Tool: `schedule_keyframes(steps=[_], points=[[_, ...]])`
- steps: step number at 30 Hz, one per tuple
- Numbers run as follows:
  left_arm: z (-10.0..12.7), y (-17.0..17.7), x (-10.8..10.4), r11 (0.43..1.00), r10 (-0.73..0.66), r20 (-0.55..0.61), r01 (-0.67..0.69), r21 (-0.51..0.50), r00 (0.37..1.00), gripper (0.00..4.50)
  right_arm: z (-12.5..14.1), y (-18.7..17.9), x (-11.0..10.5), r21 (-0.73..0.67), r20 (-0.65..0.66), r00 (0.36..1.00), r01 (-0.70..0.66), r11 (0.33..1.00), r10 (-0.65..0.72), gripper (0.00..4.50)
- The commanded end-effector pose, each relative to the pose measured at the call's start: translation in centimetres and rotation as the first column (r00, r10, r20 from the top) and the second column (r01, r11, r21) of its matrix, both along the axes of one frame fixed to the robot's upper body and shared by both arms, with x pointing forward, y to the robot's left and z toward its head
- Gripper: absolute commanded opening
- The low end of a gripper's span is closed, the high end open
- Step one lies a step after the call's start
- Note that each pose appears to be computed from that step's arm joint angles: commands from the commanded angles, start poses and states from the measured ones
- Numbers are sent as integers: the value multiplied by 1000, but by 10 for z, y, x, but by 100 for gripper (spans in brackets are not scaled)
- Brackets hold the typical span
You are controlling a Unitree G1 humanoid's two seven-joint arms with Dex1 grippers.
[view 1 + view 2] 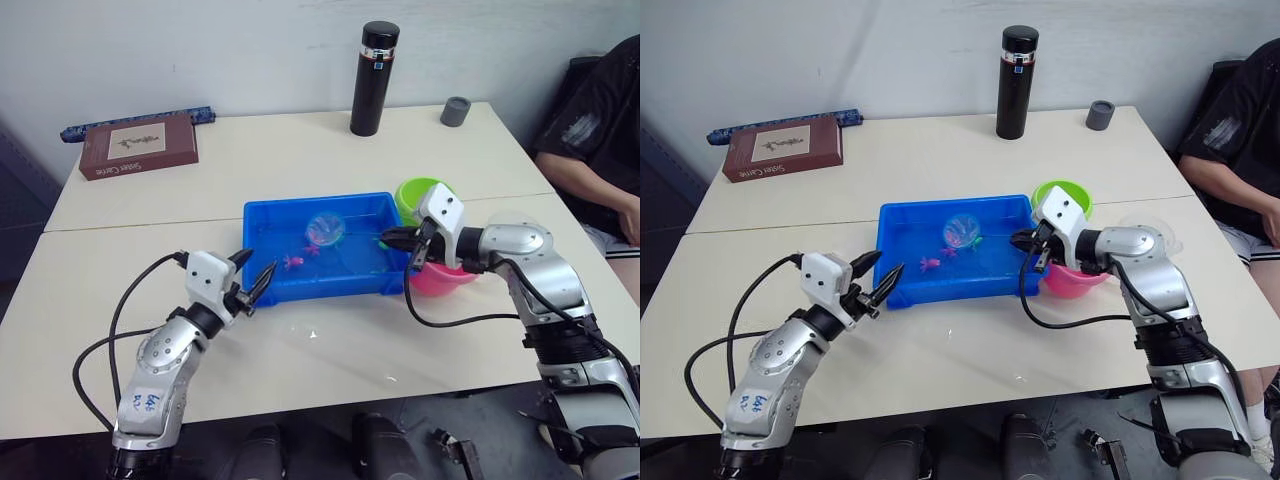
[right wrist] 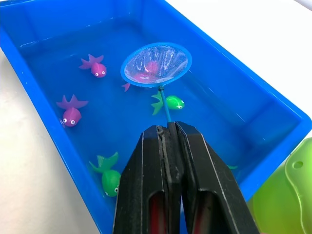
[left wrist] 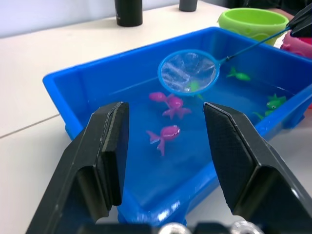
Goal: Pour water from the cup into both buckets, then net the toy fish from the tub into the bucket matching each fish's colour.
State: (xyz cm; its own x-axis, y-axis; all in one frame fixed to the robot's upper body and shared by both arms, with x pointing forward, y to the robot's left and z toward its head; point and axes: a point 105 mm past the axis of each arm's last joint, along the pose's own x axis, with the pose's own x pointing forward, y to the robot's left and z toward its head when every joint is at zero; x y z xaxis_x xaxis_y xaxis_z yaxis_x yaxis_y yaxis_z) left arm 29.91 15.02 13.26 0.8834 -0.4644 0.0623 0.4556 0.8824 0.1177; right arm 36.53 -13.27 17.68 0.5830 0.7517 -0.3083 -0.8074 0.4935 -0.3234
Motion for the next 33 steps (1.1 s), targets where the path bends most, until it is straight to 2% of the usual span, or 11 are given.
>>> schedule_keyframes(steps=[1,16,20,24,33], points=[[10,3,-6,1000,8,41,-7,-2,999,267,14,-5,-1,28,28,1000,11,1000,-11,0],[6,6,-30,999,26,-11,-26,-18,1000,267,11,-14,-9,17,-30,999,26,1000,-25,0],[5,6,-31,999,34,-18,-34,-23,999,267,8,-19,-9,17,-54,997,46,999,-45,0],[5,7,-29,999,38,-18,-38,-23,999,267,5,-23,-14,56,-141,989,59,997,-51,0],[6,4,-27,999,29,-13,-29,-29,999,267,-1,-16,-26,81,-196,980,44,996,-27,0]])
